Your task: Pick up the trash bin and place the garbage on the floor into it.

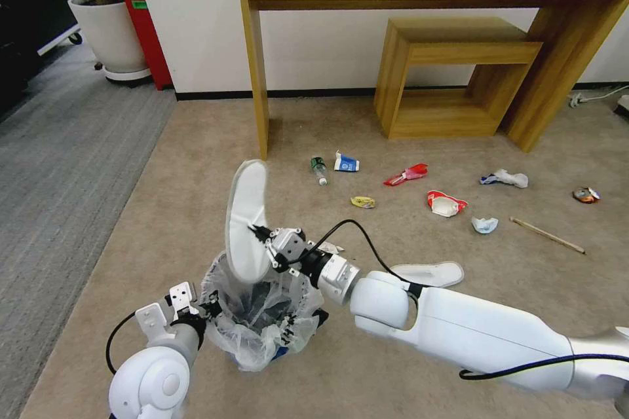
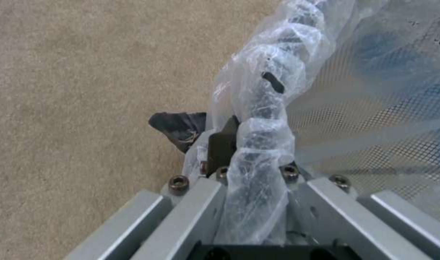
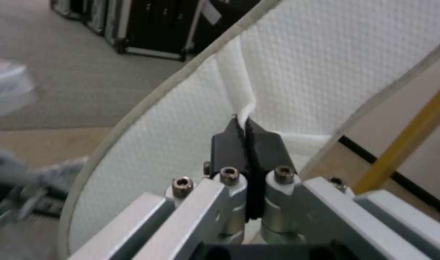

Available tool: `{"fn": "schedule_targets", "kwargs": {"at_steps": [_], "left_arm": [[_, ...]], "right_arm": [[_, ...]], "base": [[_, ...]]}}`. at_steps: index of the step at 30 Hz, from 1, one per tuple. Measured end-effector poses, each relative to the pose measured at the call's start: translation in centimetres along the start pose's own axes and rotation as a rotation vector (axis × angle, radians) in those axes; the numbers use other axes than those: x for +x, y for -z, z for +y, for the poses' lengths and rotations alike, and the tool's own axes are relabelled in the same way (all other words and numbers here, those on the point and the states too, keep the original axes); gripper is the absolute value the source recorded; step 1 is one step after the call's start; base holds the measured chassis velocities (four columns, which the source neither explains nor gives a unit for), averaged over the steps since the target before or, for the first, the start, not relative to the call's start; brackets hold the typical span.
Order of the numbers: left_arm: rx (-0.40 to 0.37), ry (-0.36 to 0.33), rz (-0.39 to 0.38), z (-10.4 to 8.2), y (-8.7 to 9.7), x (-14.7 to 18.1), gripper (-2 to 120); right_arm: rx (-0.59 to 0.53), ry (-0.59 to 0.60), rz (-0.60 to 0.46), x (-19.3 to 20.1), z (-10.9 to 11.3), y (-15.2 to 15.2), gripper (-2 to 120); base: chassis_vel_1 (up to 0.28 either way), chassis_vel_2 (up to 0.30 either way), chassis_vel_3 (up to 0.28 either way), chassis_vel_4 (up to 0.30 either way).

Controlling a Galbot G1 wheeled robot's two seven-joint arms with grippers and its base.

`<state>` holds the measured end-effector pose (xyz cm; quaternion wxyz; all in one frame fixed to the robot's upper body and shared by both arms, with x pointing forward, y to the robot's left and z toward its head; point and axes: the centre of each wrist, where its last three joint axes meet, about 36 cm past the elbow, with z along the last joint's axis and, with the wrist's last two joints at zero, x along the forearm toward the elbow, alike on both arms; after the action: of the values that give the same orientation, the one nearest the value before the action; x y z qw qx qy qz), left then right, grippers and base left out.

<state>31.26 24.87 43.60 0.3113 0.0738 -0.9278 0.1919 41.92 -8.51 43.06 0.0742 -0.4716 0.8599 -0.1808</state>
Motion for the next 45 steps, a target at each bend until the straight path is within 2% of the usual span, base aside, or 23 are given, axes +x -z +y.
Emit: {"fn": "schedule_targets", "kwargs": {"at_steps": [12, 18, 29, 31, 33, 35, 36, 39, 40, 43, 44, 45], "left_arm": [[0.009, -0.004, -0.004, -0.1, 0.1, 0.1, 0], [0.008, -0.008, -0.005, -0.2, 0.2, 0.3, 0], [0.005, -0.01, -0.009, -0.1, 0.4, 0.4, 0], [0.005, -0.009, -0.009, -0.1, 0.4, 0.2, 0], [0.005, -0.009, -0.009, 0.0, 0.4, 0.2, 0], [0.007, -0.008, -0.008, 0.0, 0.4, 0.0, 0], [0.007, -0.008, -0.008, 0.0, 0.4, 0.0, 0], [0.008, -0.008, -0.005, -0.1, 0.3, -0.1, 0], [0.008, -0.008, -0.005, -0.1, 0.3, -0.1, 0], [0.011, -0.008, -0.003, -0.1, 0.2, -0.2, 0], [0.011, -0.008, -0.003, -0.1, 0.2, -0.2, 0], [0.012, -0.009, -0.002, -0.2, 0.2, -0.2, 0]], "right_arm": [[0.116, 0.055, -0.017, -1.0, 0.2, -1.7, 0], [0.21, 0.074, -0.025, -1.6, 0.0, -3.5, 0], [0.235, 0.101, -0.031, -1.8, 0.5, -4.2, 1], [0.232, 0.108, -0.032, -1.7, 0.6, -4.1, 10], [0.231, 0.11, -0.031, -1.6, 0.6, -4.1, 11], [0.23, 0.114, -0.023, -1.2, 0.6, -4.2, 25], [0.23, 0.114, -0.023, -1.2, 0.6, -4.2, 25], [0.23, 0.116, -0.015, -0.8, 0.5, -4.5, 38], [0.23, 0.116, -0.015, -0.8, 0.5, -4.5, 38], [0.224, 0.109, -0.014, -0.6, 0.5, -4.5, 54], [0.224, 0.109, -0.014, -0.6, 0.5, -4.5, 54], [0.22, 0.103, -0.017, -0.6, 0.5, -4.4, 59]], "base": [[0.0, 0.0, 0.0, 0.0], [0.0, 0.0, 0.0, 0.0], [0.0, 0.0, 0.0, 0.0], [0.0, 0.0, 0.0, 0.0], [0.0, 0.0, 0.0, 0.0], [0.0, 0.0, 0.0, 0.0], [0.0, 0.0, 0.0, 0.0], [0.0, 0.0, 0.0, 0.0], [0.0, 0.0, 0.0, 0.0], [0.0, 0.0, 0.0, 0.0], [0.0, 0.0, 0.0, 0.0], [0.0, 0.0, 0.0, 0.0]]}}
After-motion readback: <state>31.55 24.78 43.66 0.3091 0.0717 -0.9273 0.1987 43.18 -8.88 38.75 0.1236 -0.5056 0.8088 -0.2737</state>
